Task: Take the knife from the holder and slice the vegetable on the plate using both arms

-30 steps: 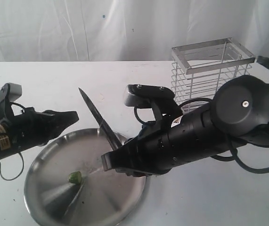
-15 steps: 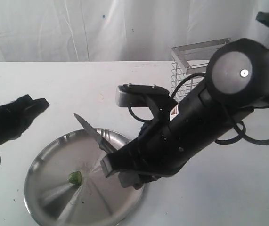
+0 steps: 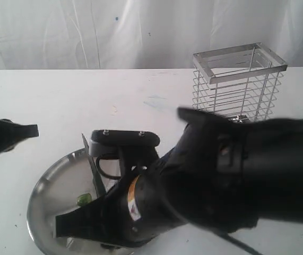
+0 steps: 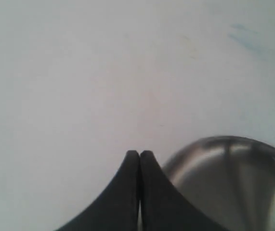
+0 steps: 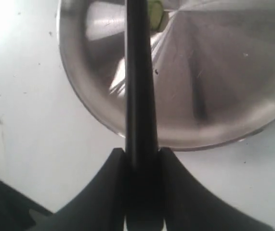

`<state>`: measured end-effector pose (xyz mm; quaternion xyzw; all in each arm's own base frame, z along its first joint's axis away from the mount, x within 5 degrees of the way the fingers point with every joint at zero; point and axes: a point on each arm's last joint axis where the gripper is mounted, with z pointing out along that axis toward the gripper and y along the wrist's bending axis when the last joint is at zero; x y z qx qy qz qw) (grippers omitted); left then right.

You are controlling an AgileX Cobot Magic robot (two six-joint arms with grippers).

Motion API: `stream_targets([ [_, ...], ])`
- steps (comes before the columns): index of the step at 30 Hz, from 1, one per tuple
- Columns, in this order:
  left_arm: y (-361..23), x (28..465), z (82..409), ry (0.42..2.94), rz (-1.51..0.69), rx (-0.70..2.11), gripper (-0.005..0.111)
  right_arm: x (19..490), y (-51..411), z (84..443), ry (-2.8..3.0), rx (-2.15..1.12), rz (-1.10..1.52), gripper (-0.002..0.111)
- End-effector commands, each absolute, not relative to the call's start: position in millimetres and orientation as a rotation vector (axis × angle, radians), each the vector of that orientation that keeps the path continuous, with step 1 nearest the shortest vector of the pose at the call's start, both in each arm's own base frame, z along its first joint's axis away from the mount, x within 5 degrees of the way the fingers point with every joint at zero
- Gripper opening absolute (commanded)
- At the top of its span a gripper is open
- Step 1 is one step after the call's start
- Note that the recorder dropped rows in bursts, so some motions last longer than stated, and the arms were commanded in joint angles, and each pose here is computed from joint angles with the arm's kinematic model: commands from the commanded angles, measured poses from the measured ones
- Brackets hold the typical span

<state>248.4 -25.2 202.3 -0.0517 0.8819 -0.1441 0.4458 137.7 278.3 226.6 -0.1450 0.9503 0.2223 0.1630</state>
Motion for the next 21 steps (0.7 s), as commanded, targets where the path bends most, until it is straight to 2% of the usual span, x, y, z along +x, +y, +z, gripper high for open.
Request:
stream_targets([
  [1,-7,270,238,2.152,-0.081,-0.112,0.0,113,302,205,2.692,-0.397,0.605,0.0],
  [4,-12,273,243,2.126,-0.176,-0.147,0.0,98,309,200,2.682,-0.395,0.562,0.0],
  [8,-17,267,233,2.155,-0.229,-0.125,0.0,97,305,201,2.662,-0.314,0.473,0.0],
  [13,-16,258,217,2.208,-0.224,-0.132,0.0,94,317,192,2.682,-0.311,0.603,0.0],
  [21,-29,252,202,2.245,-0.369,-0.028,0.0,94,321,174,2.722,-0.306,0.556,0.0],
])
